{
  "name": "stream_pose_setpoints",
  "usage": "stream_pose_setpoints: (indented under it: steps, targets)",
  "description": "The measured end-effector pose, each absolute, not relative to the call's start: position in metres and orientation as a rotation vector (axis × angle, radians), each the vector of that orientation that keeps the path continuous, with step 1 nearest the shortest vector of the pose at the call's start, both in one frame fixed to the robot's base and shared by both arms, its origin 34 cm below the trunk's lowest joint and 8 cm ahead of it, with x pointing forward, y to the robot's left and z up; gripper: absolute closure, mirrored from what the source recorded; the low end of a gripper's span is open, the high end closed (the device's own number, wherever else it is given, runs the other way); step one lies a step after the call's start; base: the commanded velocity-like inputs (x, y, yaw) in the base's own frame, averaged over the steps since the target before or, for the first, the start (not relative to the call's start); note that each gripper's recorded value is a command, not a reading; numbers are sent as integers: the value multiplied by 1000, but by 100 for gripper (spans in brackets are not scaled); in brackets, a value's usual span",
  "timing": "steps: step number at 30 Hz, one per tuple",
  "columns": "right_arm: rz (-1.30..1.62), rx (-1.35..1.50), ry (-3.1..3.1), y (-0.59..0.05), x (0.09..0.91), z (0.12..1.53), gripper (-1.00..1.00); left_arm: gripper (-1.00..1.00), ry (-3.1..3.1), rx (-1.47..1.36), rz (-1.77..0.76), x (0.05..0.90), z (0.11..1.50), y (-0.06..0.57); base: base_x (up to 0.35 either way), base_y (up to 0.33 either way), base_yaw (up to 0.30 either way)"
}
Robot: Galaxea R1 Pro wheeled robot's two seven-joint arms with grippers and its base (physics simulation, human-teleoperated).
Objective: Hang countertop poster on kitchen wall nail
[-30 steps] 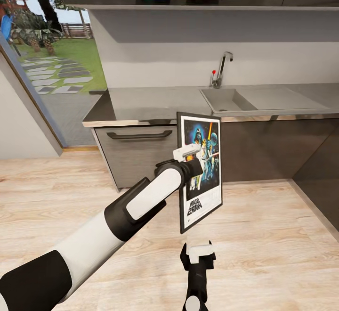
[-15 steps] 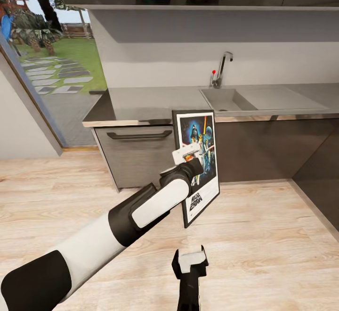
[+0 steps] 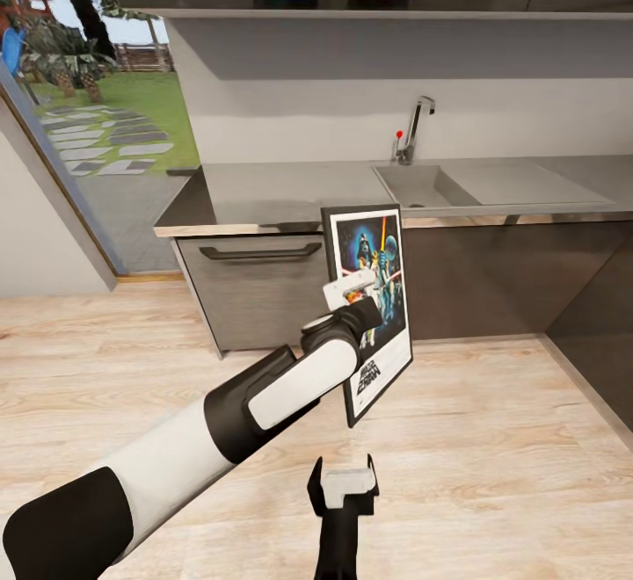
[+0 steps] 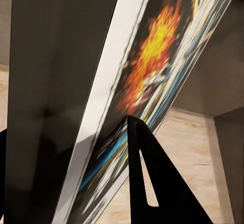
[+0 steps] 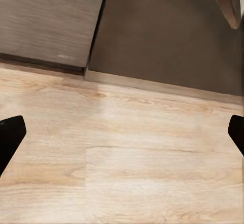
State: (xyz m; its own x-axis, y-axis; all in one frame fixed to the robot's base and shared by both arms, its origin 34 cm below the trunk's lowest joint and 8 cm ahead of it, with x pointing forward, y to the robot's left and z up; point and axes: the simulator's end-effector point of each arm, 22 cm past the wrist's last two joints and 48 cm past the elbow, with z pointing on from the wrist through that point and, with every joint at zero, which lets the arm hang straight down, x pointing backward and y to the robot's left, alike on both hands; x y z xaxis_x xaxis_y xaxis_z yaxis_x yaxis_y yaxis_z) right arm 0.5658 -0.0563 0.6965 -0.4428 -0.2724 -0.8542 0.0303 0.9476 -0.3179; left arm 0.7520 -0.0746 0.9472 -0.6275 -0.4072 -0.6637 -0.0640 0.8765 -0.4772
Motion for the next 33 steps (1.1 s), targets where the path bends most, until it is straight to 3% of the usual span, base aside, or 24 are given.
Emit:
stream_pose_setpoints:
  steps: [33]
  targets:
    - [-417, -90, 1969, -67, 581, 735, -100, 100, 2185, -339, -542, 736, 939, -89, 0, 0, 0]
